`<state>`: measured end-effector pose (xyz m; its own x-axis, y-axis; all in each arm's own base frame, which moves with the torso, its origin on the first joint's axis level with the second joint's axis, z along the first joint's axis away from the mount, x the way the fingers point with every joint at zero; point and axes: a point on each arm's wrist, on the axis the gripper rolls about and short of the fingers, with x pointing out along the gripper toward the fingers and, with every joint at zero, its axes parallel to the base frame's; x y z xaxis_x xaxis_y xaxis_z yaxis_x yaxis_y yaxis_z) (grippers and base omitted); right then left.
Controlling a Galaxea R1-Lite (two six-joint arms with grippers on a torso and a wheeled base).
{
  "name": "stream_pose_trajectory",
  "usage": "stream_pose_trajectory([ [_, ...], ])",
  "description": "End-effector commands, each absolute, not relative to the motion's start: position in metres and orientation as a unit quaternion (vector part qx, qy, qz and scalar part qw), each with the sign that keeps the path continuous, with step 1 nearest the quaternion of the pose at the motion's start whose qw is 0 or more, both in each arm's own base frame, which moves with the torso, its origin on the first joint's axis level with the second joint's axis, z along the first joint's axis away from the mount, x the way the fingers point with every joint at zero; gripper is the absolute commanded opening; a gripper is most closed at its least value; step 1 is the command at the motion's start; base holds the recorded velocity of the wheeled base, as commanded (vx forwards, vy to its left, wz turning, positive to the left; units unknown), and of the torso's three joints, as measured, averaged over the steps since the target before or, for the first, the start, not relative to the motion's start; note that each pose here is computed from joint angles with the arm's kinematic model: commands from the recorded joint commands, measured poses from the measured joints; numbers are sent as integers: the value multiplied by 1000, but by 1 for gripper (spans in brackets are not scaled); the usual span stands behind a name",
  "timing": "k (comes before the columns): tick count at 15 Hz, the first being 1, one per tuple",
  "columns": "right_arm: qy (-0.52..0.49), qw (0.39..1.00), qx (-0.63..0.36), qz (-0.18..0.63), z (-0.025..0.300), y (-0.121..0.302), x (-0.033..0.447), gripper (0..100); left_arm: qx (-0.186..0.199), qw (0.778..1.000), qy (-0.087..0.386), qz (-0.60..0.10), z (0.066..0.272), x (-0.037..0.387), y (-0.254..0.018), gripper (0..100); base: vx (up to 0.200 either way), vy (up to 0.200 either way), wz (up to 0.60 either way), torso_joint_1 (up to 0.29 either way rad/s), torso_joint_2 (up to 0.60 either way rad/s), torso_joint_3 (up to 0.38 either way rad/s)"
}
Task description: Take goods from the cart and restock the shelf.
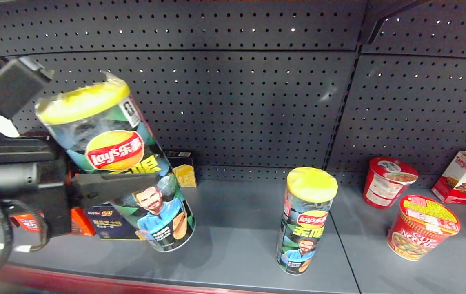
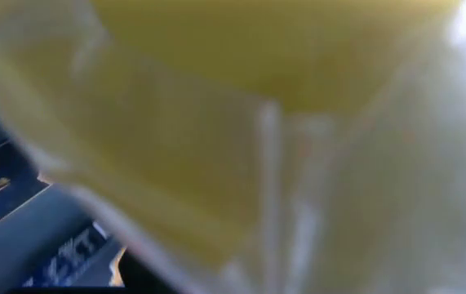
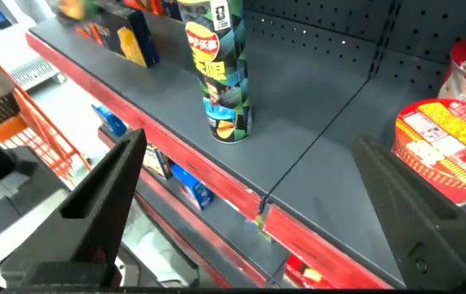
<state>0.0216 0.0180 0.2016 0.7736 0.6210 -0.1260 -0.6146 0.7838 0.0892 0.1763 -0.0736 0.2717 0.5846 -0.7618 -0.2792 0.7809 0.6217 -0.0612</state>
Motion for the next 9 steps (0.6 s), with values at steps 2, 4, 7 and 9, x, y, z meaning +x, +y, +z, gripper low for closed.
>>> stream_pose_trajectory([
  [2, 76, 941, 21, 329, 204, 19, 23, 100, 55, 875, 193, -440, 245, 224, -93, 0, 0, 0, 0, 0, 0, 0],
  [4, 76, 940, 21, 331, 206, 21, 24, 100, 79, 870, 199, -444, 239, 241, -104, 0, 0, 0, 0, 0, 0, 0],
  [7, 75, 940, 21, 332, 206, 21, 24, 100, 89, 872, 196, -440, 241, 272, -126, 0, 0, 0, 0, 0, 0, 0],
  [9, 71, 940, 23, 332, 208, 20, 24, 100, 87, 870, 185, -450, 247, 291, -144, 0, 0, 0, 0, 0, 0, 0],
])
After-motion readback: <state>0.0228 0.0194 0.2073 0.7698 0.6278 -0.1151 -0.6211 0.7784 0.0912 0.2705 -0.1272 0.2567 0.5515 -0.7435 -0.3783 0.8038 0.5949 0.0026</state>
